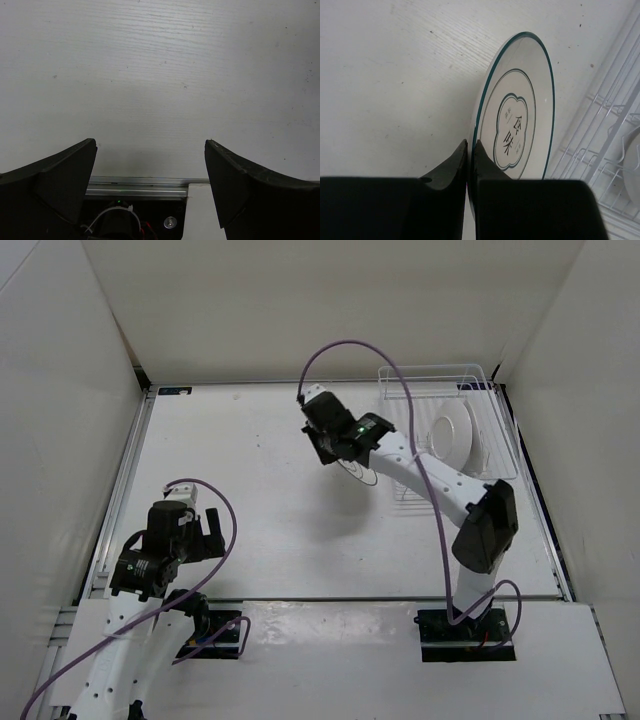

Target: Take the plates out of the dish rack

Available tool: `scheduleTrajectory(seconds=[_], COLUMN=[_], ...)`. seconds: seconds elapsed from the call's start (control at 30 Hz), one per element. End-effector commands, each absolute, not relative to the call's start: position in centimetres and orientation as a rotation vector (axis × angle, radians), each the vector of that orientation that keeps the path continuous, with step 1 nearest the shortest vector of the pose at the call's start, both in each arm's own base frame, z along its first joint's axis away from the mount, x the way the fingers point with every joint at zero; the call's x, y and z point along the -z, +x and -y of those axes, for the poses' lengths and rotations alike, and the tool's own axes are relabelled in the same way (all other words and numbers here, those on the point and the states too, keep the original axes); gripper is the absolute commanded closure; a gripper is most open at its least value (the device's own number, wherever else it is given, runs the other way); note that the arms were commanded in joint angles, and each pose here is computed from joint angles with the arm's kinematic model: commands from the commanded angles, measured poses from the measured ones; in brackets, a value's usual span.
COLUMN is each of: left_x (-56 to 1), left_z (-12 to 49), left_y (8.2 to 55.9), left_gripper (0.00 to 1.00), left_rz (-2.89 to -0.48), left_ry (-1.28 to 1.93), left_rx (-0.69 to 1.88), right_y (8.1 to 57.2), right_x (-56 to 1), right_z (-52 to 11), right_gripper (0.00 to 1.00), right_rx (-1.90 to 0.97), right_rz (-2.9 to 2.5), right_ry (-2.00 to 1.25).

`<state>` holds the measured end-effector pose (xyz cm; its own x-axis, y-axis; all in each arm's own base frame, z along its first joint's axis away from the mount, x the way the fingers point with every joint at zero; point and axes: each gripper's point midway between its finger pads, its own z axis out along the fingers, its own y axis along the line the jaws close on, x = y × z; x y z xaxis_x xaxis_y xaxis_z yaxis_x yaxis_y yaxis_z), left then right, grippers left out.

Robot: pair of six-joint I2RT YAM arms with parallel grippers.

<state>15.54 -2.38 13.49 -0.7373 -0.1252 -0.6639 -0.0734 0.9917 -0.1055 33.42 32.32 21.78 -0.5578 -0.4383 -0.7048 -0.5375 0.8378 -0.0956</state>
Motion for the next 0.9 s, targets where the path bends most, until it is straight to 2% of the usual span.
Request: scheduleTrajectory(seconds=[0.0,0.2,0.4,0.47,0.5,0.57,0.63,0.7,0.73,0.87], left_x=[-13.6,-13.7,-13.6,-13.6,-13.7,-13.5,-13.6,-13.6,-13.6,-13.7], left_z=[2.7,2.7,2.8,2.9,2.8,2.9,2.9,2.8,2.9,2.9], left_y=[15.7,15.7,15.7,15.8,15.8,15.8,15.8,15.8,15.8,15.8], left_gripper=[0.0,0.0,0.0,0.0,0.0,0.0,0.0,0.0,0.0,0.0], left_rz=[-2.398,-2.391,-2.397,-2.399,-2.396,-2.4,-2.397,-2.397,-2.397,-2.394], left_ry=[-0.126,-0.128,-0.118,-0.119,-0.122,-0.119,-0.115,-0.118,-0.119,-0.117], left_rx=[0.114,0.112,0.12,0.122,0.123,0.125,0.127,0.12,0.127,0.129], right_y=[36.3,36.3,36.1,36.2,36.1,35.9,35.7,35.3,35.1,34.4], right_x=[-22.5,-18.6,-15.0,-13.5,-12.7,-12.4,-11.8,-11.6,-11.8,-11.4], right_z=[-33.1,-35.8,-37.2,-37.3,-37.5,-37.9,-37.7,-37.8,-38.0,-38.6], right_gripper=[1.0,1.0,1.0,0.93,0.84,0.74,0.59,0.52,0.46,0.46], right_rx=[0.041,0.192,0.218,0.23,0.237,0.218,0.231,0.217,0.192,0.114], right_rz=[-2.09,-2.083,-2.13,-2.154,-2.163,-2.178,-2.201,-2.215,-2.221,-2.262], right_ry=[-0.599,-0.624,-0.607,-0.61,-0.623,-0.642,-0.655,-0.666,-0.667,-0.688])
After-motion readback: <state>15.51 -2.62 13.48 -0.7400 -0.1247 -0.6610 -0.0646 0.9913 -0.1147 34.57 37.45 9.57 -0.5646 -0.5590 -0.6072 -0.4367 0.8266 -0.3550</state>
